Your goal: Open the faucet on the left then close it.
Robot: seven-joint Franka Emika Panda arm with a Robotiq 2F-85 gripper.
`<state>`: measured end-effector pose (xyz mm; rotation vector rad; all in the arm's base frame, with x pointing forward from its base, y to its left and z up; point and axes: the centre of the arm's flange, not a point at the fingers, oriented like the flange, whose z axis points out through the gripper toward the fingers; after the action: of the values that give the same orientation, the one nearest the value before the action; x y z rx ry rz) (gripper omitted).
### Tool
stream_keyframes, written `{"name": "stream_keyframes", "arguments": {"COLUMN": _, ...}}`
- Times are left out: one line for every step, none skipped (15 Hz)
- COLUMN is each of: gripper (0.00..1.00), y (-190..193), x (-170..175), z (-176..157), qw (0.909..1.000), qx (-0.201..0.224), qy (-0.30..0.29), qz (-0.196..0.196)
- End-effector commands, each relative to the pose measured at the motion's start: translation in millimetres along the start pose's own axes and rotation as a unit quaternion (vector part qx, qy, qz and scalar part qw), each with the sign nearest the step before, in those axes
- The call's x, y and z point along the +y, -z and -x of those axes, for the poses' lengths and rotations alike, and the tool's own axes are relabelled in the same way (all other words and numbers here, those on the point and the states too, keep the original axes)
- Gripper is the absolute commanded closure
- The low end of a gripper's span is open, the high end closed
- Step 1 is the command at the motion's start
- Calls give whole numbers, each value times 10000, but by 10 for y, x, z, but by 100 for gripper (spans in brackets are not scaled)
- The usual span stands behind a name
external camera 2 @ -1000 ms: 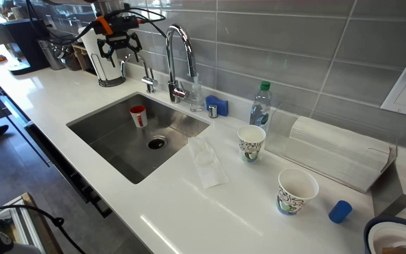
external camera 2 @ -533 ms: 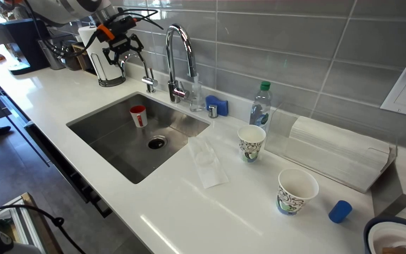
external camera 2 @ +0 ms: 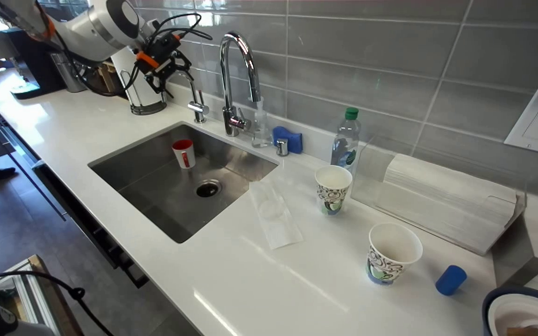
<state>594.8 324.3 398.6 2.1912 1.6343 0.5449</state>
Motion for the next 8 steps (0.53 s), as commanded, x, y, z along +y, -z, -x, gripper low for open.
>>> {"name": "stream_keyframes", "arguments": {"gripper": 26, "y": -228, "x": 2, "z": -147, "qw": 9983, "qx": 280, "qy": -34, "qz": 512}}
{"name": "stream_keyframes", "arguments": {"gripper": 32, "y": -264, "x": -17, "z": -158, "qw": 9980, "qx": 319, "qy": -29, "qz": 546}}
{"name": "stream_keyframes", "arguments": {"gripper": 41, "y": -303, "x": -34, "z": -173, "qw": 9972, "qx": 378, "qy": -12, "qz": 648}}
{"name": "stream_keyframes", "arguments": {"gripper": 48, "y": -329, "x": -52, "z": -195, "qw": 9963, "qx": 460, "qy": -11, "qz": 728}}
{"name": "stream_keyframes", "arguments": {"gripper": 56, "y": -334, "x": -42, "z": -217, "qw": 9950, "qx": 561, "qy": -60, "qz": 830}}
{"name": "stream_keyframes", "arguments": {"gripper": 62, "y": -255, "x": -46, "z": -105, "qw": 9977, "qx": 406, "qy": 4, "qz": 545}}
{"name": "stream_keyframes", "arguments": {"gripper": 45, "y": -278, "x": -56, "z": -109, "qw": 9976, "qx": 422, "qy": -9, "qz": 547}}
{"name": "stream_keyframes", "arguments": {"gripper": 51, "y": -286, "x": -61, "z": -107, "qw": 9977, "qx": 416, "qy": -9, "qz": 538}}
